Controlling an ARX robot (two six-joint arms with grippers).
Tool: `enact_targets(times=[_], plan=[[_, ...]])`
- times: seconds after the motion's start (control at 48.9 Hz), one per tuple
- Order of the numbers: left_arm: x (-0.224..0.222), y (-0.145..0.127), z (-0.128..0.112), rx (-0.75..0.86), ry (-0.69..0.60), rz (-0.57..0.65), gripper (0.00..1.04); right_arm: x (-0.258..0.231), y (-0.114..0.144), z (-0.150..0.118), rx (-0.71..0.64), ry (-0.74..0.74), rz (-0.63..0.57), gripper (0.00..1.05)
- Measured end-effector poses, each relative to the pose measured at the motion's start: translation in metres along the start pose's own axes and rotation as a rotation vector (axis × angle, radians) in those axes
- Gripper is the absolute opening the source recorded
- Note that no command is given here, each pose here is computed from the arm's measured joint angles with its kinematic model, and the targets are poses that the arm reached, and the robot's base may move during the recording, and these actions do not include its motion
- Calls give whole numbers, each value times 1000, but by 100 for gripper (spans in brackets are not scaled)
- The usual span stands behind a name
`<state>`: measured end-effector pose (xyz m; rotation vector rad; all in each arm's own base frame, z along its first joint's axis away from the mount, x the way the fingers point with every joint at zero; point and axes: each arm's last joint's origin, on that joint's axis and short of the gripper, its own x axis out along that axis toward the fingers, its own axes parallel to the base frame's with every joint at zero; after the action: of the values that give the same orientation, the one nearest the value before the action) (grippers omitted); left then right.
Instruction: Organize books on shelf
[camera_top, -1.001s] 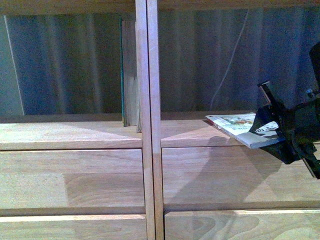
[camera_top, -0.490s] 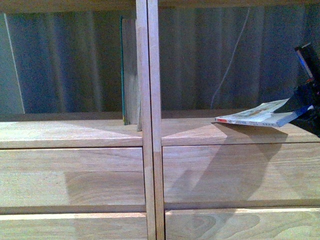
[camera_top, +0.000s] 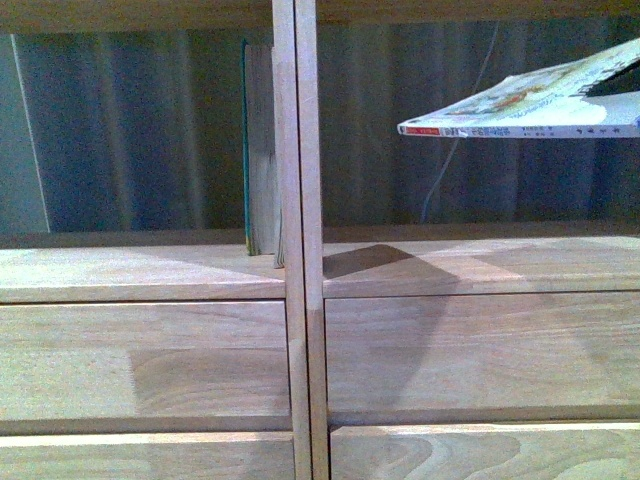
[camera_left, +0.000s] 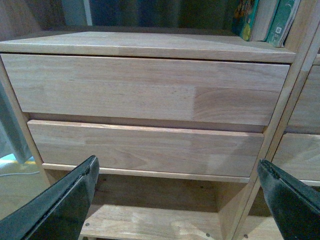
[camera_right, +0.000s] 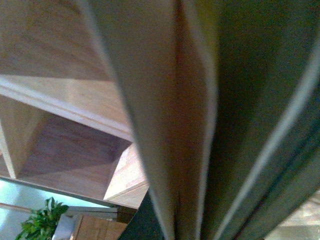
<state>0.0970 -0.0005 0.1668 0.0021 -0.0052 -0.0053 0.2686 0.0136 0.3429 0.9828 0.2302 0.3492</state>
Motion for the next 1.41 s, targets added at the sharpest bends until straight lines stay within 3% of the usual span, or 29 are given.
enact_targets(times=[0.286, 0.429, 0.552, 0.817, 1.083, 1.41], plan=[[0, 0, 0, -1, 0, 0, 97, -9, 18, -20, -33, 55, 64, 7], [8, 4, 10, -192, -30, -87, 97, -12, 25, -31, -48, 78, 93, 7], [27, 11, 38, -410, -64, -184, 97, -17, 36, -41, -68, 106, 137, 7], [67, 4, 91, -812, -80, -523, 97, -23, 52, -61, -97, 152, 193, 7], [100, -21, 116, -1100, -118, -588, 97, -22, 62, -76, -98, 175, 217, 7], [118, -54, 116, -1203, -72, -649, 97, -22, 71, -89, -89, 207, 246, 7]])
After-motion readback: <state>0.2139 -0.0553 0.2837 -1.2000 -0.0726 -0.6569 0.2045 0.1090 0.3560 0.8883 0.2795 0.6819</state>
